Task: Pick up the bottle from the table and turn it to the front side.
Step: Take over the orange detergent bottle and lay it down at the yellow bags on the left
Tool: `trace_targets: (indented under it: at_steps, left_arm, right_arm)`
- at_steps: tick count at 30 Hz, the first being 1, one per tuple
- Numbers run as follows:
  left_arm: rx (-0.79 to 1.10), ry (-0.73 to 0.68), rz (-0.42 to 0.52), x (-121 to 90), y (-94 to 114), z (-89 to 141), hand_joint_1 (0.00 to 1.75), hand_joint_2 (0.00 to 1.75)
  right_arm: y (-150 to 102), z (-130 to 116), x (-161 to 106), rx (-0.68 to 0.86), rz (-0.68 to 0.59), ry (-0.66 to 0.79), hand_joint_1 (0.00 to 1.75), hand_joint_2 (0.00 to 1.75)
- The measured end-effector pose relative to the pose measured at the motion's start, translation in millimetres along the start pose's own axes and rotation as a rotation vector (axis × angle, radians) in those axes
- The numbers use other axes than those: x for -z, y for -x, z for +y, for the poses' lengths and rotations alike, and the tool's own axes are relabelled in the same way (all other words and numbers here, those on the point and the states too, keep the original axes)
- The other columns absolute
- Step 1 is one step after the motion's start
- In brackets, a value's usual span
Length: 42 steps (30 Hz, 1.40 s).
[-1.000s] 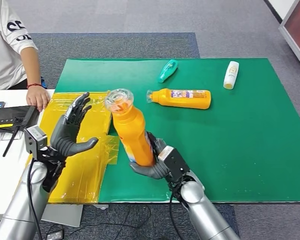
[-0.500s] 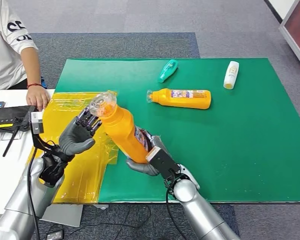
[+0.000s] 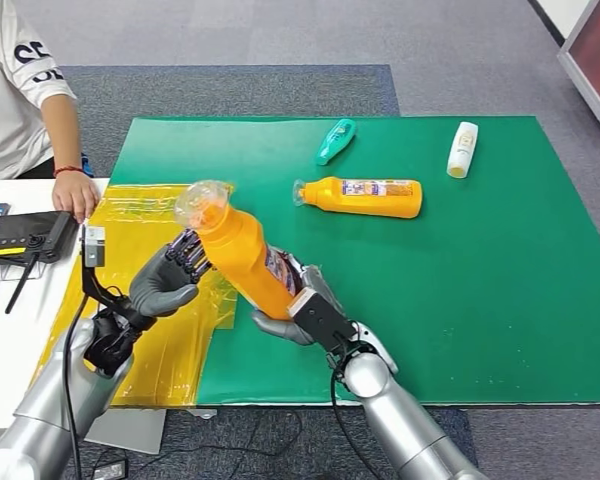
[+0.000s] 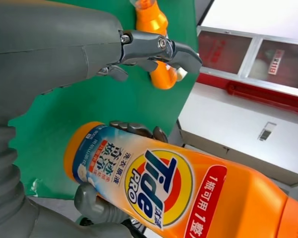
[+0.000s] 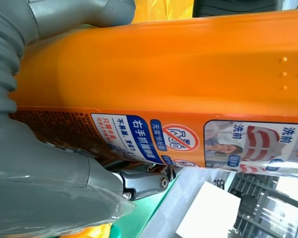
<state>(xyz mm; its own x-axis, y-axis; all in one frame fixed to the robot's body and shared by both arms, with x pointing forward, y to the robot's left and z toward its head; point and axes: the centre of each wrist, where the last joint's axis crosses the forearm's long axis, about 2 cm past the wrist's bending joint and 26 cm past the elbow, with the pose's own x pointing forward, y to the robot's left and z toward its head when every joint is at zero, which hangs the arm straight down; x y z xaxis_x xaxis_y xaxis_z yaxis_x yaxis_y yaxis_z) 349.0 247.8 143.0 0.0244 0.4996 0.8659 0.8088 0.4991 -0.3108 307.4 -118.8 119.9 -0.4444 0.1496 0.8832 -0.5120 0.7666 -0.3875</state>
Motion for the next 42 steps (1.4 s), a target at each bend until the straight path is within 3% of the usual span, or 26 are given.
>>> trace_targets:
  at_steps: [14,42]
  left_arm:
    - [0.086,0.123,0.035,24.9,-14.8,3.7,0.0,1.75]
    - [0.129,0.137,0.048,31.0,-24.2,7.4,0.0,1.75]
  right_arm:
    - [0.0,13.9,8.0,-0.014,0.013,-0.078,1.75,1.75]
    - [-0.5,14.9,21.7,-0.162,0.125,-0.069,1.75,1.75]
